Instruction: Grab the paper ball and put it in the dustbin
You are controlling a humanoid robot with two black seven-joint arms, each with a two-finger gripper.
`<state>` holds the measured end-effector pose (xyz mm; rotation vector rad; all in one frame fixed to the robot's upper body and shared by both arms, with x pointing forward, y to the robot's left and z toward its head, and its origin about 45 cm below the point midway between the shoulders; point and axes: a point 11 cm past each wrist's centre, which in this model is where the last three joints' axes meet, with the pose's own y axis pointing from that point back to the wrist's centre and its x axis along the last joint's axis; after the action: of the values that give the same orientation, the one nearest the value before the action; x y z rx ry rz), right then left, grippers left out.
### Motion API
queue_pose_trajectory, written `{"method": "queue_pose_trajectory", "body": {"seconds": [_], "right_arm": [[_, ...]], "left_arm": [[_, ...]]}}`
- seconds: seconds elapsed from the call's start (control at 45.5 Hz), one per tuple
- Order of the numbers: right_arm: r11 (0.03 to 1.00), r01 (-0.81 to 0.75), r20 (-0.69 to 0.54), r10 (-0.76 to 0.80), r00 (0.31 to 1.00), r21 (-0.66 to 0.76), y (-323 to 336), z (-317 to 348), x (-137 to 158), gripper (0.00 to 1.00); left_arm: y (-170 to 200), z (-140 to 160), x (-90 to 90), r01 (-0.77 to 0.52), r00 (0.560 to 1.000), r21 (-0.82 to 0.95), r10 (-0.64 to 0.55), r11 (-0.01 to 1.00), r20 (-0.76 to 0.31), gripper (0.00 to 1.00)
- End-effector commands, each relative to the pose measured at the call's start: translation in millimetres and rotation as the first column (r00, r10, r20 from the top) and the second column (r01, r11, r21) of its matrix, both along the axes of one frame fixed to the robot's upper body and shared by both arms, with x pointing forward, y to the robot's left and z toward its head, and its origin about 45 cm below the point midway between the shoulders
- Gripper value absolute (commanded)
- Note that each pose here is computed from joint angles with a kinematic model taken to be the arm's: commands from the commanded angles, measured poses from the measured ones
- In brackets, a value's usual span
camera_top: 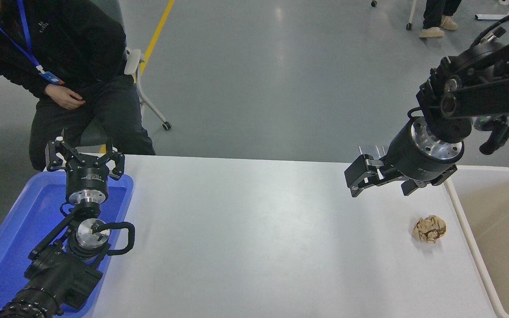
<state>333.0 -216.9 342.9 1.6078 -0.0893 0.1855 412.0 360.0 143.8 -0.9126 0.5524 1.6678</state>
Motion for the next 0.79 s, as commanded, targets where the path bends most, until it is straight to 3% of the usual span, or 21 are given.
{"method": "queue_pose_trajectory", "body": {"seconds": [0.0,0.769], "right_arm": [[1.000,-0.001,-0.004,0.001,1.000,0.001,0.0,-2.3,0.0,1.00],[0.999,-0.030,0.032,0.031,0.999,-0.029,-4.7,-4.1,3.9,1.00]], "left_arm": [[0.1,0.0,0.0,-0.001,1.000,-0.001,0.001,1.000,0.000,0.99],[0.1,0.0,0.0,-0.001,1.000,-0.001,0.001,1.000,0.000,0.99]]}}
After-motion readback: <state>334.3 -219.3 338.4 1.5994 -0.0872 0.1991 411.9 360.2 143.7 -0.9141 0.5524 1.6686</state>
